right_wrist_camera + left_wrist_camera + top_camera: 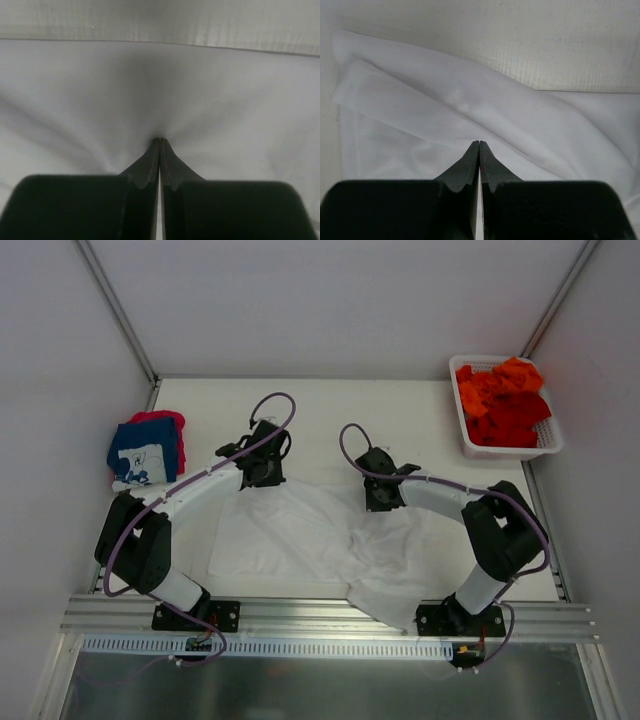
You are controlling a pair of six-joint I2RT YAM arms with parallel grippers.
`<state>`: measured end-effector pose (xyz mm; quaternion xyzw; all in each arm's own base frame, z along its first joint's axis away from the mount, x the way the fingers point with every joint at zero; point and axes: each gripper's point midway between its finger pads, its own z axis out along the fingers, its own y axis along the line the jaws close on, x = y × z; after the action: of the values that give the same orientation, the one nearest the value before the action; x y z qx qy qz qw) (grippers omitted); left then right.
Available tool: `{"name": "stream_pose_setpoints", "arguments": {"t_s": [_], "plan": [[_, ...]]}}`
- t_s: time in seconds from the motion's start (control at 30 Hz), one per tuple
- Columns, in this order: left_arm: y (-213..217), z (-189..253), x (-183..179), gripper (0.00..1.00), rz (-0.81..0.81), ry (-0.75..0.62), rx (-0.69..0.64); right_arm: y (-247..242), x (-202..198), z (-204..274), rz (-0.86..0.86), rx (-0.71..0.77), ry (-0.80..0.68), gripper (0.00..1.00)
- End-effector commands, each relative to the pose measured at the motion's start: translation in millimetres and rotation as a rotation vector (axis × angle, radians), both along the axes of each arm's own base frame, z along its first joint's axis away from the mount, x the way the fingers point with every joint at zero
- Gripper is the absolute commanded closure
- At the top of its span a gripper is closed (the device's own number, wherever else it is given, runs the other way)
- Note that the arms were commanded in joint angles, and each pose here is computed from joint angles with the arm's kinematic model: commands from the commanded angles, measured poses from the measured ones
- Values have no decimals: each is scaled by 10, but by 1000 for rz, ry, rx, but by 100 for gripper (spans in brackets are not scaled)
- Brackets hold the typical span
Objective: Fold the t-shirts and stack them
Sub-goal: Fold the tshirt
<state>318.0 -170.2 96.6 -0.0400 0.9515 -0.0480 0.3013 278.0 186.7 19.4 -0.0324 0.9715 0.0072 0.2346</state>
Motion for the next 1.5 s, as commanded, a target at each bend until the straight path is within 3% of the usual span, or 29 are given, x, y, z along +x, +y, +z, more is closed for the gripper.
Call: {"name": "stream_pose_setpoints", "arguments": {"t_s": [0.0, 0.23, 0.73, 0.9, 1.47], "plan": [[42, 47, 3, 100, -8, -27, 28, 174, 189, 40, 37, 46, -13, 100], [-2, -128, 16, 100, -15, 15, 36, 181, 263, -210, 22, 59, 74, 100], [83, -375, 56, 100, -4, 71, 84, 203, 822, -335, -13, 105, 147, 100], [50, -655, 123, 100, 2, 162, 67, 160, 854, -336, -23, 108, 146, 100], [28, -971, 695, 100, 41, 249, -32, -80, 1073, -297, -71, 165, 167, 100]]}}
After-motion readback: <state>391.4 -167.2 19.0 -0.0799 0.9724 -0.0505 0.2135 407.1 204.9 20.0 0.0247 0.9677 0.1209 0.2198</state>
